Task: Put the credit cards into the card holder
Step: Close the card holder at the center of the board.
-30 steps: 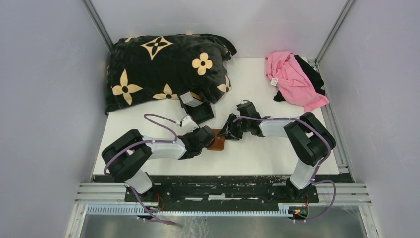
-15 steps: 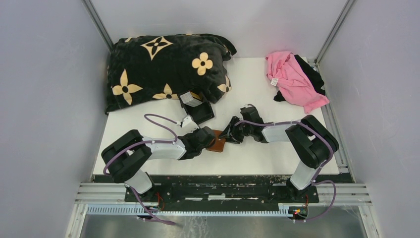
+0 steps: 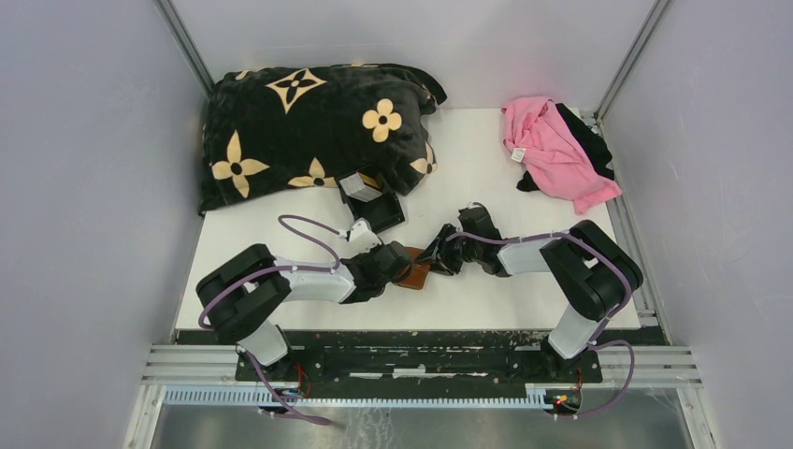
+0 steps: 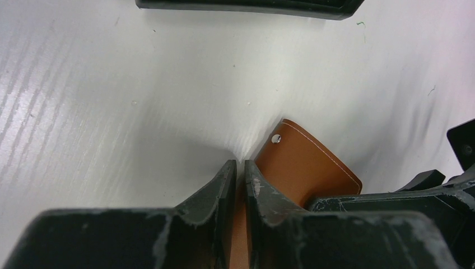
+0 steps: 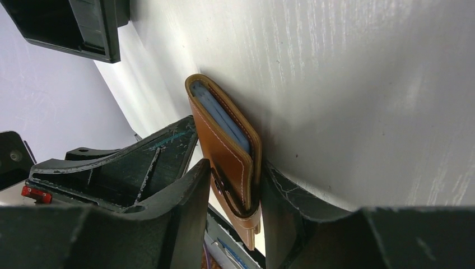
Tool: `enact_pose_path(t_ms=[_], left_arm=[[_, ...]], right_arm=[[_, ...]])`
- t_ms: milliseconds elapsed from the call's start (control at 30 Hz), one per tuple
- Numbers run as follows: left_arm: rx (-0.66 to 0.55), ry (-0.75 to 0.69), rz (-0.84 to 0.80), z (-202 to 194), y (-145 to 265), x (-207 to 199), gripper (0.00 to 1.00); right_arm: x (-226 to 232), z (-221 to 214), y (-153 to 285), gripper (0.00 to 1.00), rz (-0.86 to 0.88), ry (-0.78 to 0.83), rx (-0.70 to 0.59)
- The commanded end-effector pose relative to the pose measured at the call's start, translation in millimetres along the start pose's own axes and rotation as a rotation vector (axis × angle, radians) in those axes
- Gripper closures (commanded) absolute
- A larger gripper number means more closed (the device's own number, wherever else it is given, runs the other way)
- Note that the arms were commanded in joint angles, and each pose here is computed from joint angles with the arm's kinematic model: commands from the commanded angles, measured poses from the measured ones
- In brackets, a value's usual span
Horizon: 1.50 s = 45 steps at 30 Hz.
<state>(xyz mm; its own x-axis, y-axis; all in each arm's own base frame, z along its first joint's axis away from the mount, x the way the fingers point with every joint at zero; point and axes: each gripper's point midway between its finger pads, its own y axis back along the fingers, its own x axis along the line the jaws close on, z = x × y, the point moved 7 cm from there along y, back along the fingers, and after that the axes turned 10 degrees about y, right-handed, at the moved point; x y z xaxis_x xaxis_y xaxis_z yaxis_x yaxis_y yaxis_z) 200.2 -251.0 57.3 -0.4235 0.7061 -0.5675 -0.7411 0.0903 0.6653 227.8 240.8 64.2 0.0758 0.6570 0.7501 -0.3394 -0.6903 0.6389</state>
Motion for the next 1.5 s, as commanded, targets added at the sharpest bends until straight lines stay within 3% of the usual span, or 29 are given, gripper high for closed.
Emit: enact_pose_path(t_ms=[0,667,967,1067,1167,1467], left_arm=[[0.157,-0.209,0.28,-26,5,79,0.79],[0.18,-0.217,0.266,-41,6,72,0.8],[0.206,-0.24,0.26,-51,9,71,0.8],[0.193,-0.237,0.26,-49,10,70,0.81],[0.173,-0.227,0.247,-44,11,67,0.8],[0.092,-0.188,0.204,-25,16,54,0.78]], right_arm=[[-48,-25,3,0.56,-0.226,-0.029,0.058],[-61,-25,-2,0.64,-0.277,0.019,0.043],[-54,-27,-17,0.77,-0.316,0.117,0.055],[-47,-24,-18,0.61,-0.331,0.184,0.09],[-33,-13,-11,0.52,-0.332,0.253,0.068],[-8,17,7,0.44,-0.408,0.396,0.027]])
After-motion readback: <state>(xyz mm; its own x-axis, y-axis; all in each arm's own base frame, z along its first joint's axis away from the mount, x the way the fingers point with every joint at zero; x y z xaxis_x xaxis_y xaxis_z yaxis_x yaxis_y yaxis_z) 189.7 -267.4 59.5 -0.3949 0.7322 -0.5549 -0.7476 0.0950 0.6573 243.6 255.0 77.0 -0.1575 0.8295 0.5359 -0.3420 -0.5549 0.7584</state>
